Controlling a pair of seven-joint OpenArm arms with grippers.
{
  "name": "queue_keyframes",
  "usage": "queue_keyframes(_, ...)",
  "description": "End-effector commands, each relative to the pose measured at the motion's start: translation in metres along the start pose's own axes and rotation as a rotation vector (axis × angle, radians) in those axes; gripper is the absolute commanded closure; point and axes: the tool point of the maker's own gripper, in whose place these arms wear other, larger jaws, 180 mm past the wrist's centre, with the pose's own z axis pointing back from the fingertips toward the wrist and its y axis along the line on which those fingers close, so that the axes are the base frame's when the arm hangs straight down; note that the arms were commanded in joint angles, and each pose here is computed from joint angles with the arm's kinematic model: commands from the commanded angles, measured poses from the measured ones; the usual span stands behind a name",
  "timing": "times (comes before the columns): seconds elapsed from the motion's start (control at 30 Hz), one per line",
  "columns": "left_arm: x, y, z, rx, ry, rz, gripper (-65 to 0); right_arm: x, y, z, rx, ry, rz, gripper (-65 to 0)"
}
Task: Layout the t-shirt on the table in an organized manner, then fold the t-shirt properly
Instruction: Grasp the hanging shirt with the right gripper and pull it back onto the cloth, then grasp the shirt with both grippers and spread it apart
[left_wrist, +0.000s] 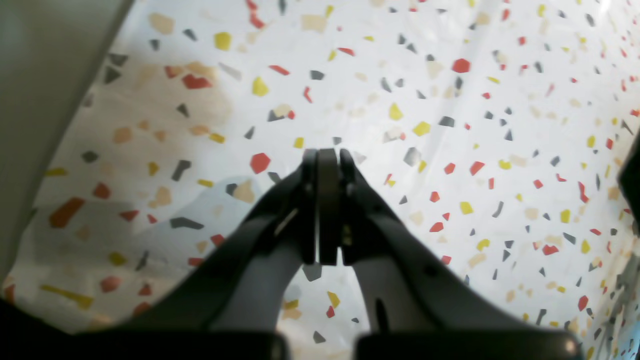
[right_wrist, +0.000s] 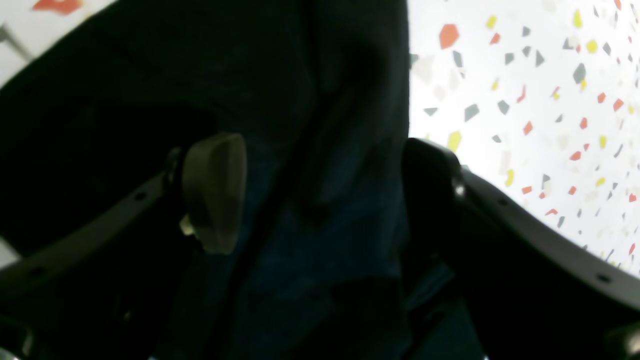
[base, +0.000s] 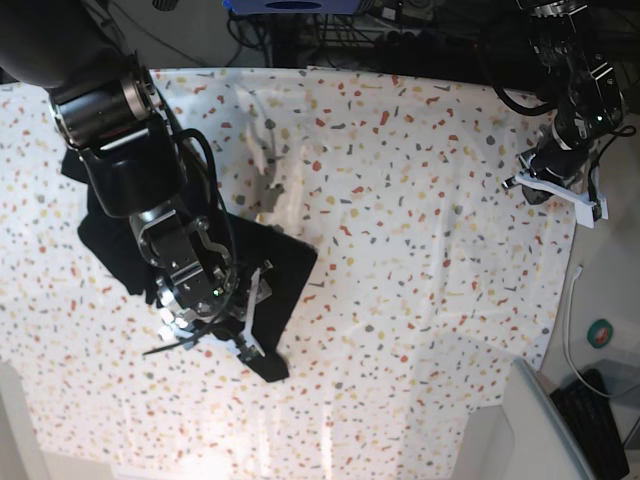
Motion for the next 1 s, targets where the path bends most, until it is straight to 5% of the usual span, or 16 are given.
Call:
queue_keyframes(0.0, 0.012, 0.000, 0.002, -0.006, -0.035, -0.012, 0.0, 0.028, -0.017, 0.004, -0.039, -0.063, -0.008, -45.0)
queue_keyframes(0.1, 0.007, 0.000, 0.004, -0.005, -0.027, -0.014, 0.0, 0.028, -0.023, 0.000, -0.055, -0.081, -0.015, -36.0)
queue_keyframes(0.23, 0.005, 0.002, 0.004, -0.002, -0.022, -0.013, 0.0, 0.034, -0.023, 0.000, -0.054, -0.128, -0.014, -2.4)
queue_keyframes(0.27, 0.005, 0.002, 0.004, 0.000, -0.021, -0.016, 0.0, 0.035, -0.023, 0.000, -0.053, -0.130, -0.014, 0.0)
queue_keyframes(0.53, 0.004, 0.002, 0.003, -0.001, -0.020, -0.014, 0.0, 0.036, -0.013, 0.007, -0.048, -0.134, -0.023, 0.0)
queue_keyframes(0.73, 0.007, 0.001, 0.003, -0.005, -0.026, -0.013, 0.0, 0.071, 0.000, 0.078, -0.073, -0.263, -0.051, 0.0)
queue_keyframes(0.97, 0.013, 0.001, 0.005, -0.005, -0.041, -0.022, 0.0, 0.068, 0.074, 0.152, 0.027, -0.319, 0.027, 0.0)
